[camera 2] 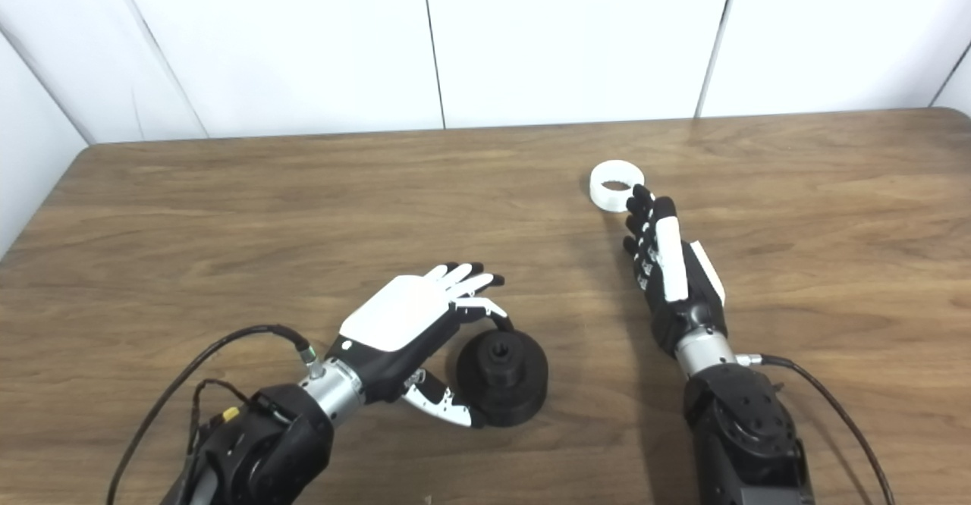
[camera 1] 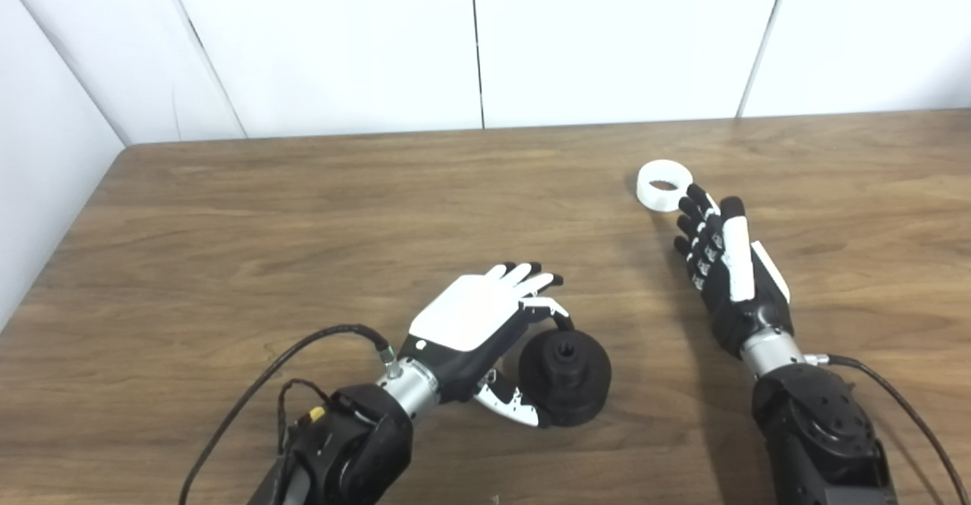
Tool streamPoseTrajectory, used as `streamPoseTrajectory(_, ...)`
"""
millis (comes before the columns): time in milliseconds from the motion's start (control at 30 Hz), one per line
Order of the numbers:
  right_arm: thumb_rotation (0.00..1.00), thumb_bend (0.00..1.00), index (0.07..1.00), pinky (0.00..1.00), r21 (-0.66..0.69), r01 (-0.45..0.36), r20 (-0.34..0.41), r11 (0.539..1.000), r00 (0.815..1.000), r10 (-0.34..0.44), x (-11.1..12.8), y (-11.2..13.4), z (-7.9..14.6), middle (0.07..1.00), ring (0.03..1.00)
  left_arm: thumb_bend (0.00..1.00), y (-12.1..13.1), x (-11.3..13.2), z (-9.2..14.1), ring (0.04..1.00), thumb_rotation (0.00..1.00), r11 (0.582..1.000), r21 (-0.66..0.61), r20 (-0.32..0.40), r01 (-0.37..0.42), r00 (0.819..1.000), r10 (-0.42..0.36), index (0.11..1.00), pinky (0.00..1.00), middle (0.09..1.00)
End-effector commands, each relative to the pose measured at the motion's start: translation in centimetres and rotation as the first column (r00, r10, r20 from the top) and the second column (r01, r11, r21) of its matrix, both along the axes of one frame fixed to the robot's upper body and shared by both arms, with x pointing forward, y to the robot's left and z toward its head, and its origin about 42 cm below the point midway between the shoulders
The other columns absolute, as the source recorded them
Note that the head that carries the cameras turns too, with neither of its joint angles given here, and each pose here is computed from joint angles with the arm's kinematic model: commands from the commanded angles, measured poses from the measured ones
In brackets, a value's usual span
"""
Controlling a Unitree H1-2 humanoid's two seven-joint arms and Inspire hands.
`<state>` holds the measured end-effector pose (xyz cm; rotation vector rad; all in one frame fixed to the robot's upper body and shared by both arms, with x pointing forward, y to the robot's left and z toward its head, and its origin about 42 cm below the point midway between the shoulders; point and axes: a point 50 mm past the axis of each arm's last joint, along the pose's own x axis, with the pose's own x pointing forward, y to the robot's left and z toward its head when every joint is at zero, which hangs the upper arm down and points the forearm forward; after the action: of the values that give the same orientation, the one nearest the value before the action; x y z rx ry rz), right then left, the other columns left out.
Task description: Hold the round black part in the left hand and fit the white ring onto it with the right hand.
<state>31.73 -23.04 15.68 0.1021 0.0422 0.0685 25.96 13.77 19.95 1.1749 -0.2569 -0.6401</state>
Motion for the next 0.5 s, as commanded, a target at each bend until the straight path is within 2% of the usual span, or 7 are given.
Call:
streamPoseTrajectory(0,1.0,0.71,0.966,1.0,-0.011,-0.009,0.124,1.0,0.992,0.01,0.9,-0.2,3.0,0.982,1.0,0.89,0.1,0.0,0.5,1.0,0.21,1.0,0.01,0.02,0.015,1.0,-0.015,0.705,1.0,0.96)
streamPoseTrajectory(33,0.98,0.67,0.949,0.98,-0.05,0.013,0.156,0.999,0.988,-0.005,1.0,-0.6,3.5,0.968,0.987,0.89,0.1,0.0,0.5,1.0,0.21,1.0,0.007,0.018,0.014,1.0,-0.014,0.704,1.0,0.96)
streamPoseTrajectory(100,0.81,0.61,0.918,0.93,-0.17,0.064,0.234,0.983,0.972,-0.023,1.5,-1.6,4.7,0.948,0.957,0.88,0.1,0.0,0.5,1.0,0.21,1.0,0.004,0.015,0.014,1.0,-0.014,0.703,1.0,0.961)
streamPoseTrajectory(167,0.65,0.64,0.873,0.89,-0.351,0.153,0.313,0.924,0.949,-0.038,2.2,-2.8,6.5,0.915,0.924,0.88,0.1,0.0,0.4,1.0,0.21,1.0,0.006,0.013,0.013,1.0,-0.013,0.703,1.0,0.961)
streamPoseTrajectory(233,0.5,0.7,0.825,0.92,-0.471,0.222,0.366,0.854,0.93,-0.04,3.0,-3.7,8.0,0.889,0.921,0.88,0.1,0.0,0.4,1.0,0.22,1.0,0.007,0.014,0.013,1.0,-0.013,0.704,1.0,0.962)
streamPoseTrajectory(400,0.45,0.81,0.795,0.94,-0.712,0.267,0.375,0.649,0.926,0.03,6.0,-5.1,11.5,0.92,0.964,0.89,0.1,0.1,0.2,1.0,0.22,1.0,0.002,0.013,0.012,1.0,-0.012,0.702,1.0,0.958)
streamPoseTrajectory(467,0.44,0.83,0.785,0.92,-0.761,0.26,0.363,0.594,0.93,0.058,7.2,-5.2,12.2,0.927,0.969,0.89,0.0,0.1,0.1,1.0,0.22,1.0,0.001,0.012,0.012,1.0,-0.012,0.702,1.0,0.959)
